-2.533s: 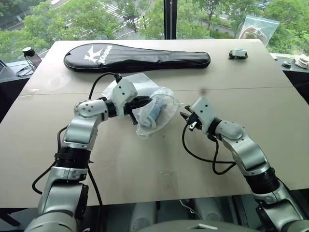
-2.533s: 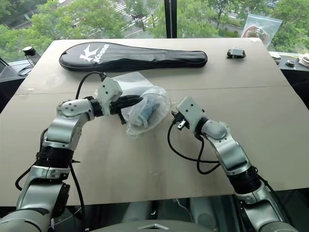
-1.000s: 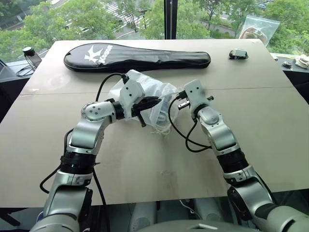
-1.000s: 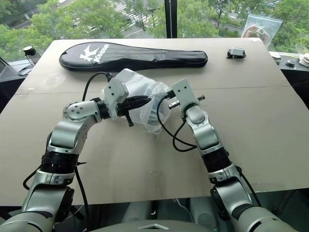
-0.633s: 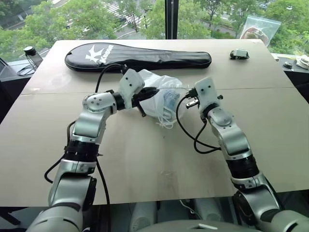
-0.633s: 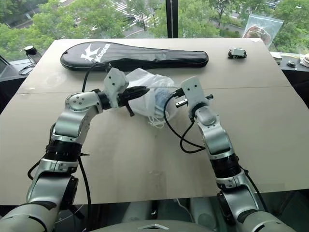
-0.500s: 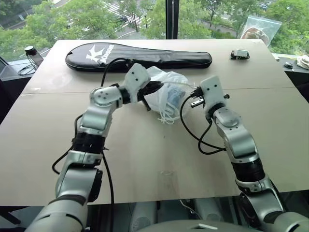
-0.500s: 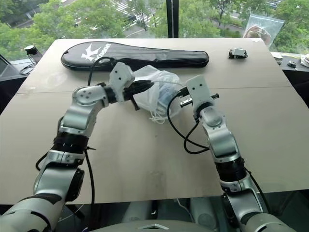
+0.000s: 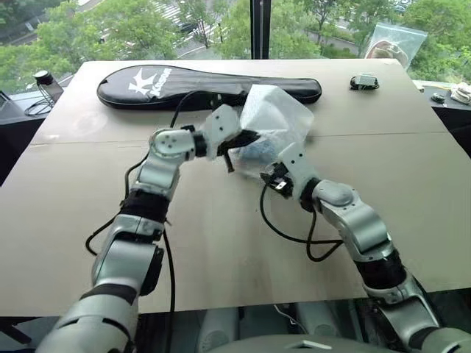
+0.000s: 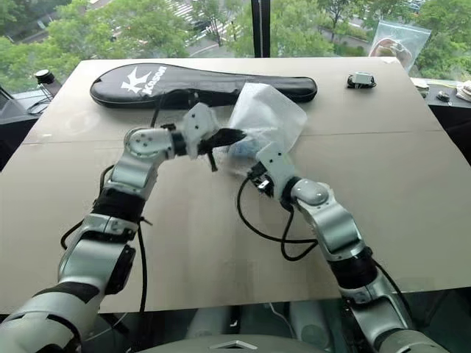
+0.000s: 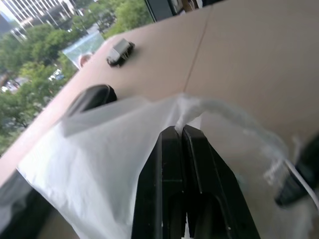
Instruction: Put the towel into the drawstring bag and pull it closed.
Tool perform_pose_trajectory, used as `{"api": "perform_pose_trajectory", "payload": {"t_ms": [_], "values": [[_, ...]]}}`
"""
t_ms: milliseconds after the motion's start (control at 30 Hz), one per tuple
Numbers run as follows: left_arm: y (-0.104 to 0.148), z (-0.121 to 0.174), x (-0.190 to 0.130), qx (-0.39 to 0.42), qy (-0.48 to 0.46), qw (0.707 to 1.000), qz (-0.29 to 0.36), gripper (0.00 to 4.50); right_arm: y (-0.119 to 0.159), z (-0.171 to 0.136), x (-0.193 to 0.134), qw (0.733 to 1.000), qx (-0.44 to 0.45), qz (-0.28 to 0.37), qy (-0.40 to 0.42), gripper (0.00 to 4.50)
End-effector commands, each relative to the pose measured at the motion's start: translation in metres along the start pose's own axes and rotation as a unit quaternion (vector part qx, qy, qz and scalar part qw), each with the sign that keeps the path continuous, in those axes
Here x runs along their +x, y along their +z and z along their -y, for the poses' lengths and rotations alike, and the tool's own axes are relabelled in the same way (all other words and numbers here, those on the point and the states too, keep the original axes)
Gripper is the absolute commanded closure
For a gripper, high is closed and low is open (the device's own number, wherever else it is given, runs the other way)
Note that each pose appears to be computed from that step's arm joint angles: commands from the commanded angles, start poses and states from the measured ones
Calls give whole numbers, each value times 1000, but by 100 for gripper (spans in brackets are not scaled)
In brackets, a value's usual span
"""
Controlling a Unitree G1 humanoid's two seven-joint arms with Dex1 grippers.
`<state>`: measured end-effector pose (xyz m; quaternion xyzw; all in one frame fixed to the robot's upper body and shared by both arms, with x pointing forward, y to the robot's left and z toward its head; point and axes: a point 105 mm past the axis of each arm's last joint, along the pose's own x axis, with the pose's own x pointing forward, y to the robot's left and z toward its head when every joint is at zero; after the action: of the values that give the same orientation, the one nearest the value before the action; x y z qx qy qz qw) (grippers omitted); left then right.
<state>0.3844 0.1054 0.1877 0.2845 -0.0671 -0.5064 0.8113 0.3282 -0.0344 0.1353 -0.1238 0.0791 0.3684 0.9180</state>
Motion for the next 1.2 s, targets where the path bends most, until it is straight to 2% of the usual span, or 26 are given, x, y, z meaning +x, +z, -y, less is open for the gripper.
{"api": "perform_pose_trajectory", "payload": {"t_ms": [33,200,267,400,500,533,1000,1200], "values": [[13,-6,-18,14,14,1000,19,450,21,2,-30,998,-6,47,33,193],[11,-6,-23,6,31,999,18,450,20,13,-48,998,-5,44,42,193],[14,-7,-21,1,37,999,24,450,13,21,-41,999,-14,27,22,193],[19,-6,-15,-2,40,999,31,450,6,14,-27,999,-5,19,27,193],[19,-4,-14,-3,39,999,33,450,0,11,-17,1000,-4,11,26,274],[19,-4,-14,-3,37,999,32,450,-1,13,-14,1000,-4,10,15,321],[17,-4,-10,-9,36,999,32,450,15,6,-6,999,4,40,5,321],[17,-5,-10,-17,40,999,33,450,13,11,-9,999,-9,32,-18,321]]}}
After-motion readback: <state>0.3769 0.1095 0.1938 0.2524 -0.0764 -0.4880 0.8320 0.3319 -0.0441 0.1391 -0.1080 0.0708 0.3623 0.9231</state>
